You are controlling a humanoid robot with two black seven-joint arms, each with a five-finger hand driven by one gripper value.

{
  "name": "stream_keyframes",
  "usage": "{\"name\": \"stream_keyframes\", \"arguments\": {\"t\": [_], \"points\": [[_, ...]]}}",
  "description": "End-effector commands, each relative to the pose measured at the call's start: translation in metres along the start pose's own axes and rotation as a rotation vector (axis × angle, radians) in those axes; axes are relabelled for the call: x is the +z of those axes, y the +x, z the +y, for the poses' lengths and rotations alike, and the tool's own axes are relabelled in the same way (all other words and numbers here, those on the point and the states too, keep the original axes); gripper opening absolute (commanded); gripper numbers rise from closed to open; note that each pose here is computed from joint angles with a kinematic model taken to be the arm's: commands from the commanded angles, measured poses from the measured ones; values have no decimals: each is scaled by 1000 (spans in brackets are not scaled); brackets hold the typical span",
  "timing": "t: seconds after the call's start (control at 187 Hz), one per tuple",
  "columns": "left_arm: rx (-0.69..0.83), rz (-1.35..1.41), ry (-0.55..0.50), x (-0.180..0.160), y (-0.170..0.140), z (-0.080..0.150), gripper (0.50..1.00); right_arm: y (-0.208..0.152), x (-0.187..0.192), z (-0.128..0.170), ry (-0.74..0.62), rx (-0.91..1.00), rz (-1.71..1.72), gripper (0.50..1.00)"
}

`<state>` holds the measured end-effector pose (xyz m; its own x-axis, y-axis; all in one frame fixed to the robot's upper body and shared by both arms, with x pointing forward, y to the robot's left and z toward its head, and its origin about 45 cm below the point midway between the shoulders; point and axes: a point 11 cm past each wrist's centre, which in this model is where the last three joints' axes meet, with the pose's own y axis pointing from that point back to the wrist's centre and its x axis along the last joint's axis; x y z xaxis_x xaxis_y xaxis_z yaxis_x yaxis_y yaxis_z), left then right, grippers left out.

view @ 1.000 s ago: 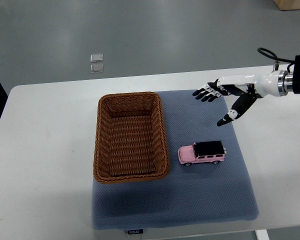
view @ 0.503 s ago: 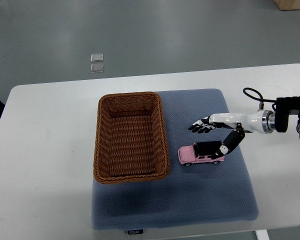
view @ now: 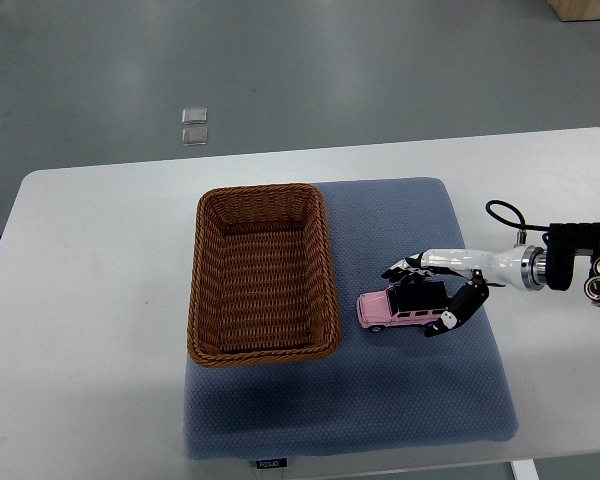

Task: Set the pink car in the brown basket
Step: 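Close the right hand fingers around the pink car and lift it, then carry the held car over the wicker basket and lower it inside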

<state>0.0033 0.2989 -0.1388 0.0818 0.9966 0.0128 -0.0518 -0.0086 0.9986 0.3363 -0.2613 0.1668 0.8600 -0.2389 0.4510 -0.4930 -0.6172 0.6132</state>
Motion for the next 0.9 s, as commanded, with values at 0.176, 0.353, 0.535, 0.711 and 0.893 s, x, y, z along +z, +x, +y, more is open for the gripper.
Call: {"name": "stream_keyframes", "arguments": {"t": [0.176,0.353,0.535,0.711,0.893], "points": [[1,2,0,0,0,0,1000,-1,5,-2,-15,6,27,648],[1,2,0,0,0,0,1000,0,9,-2,-25,14,45,500],[2,3,1,0,1,0,1000,33,5,22,-30,70,72,500],[1,0,1,-1,0,0,1000,68,-9,50,-39,100,122,500],[-4,0,0,0,-1,0,1000,97,-40,58,10,136,154,500]]}}
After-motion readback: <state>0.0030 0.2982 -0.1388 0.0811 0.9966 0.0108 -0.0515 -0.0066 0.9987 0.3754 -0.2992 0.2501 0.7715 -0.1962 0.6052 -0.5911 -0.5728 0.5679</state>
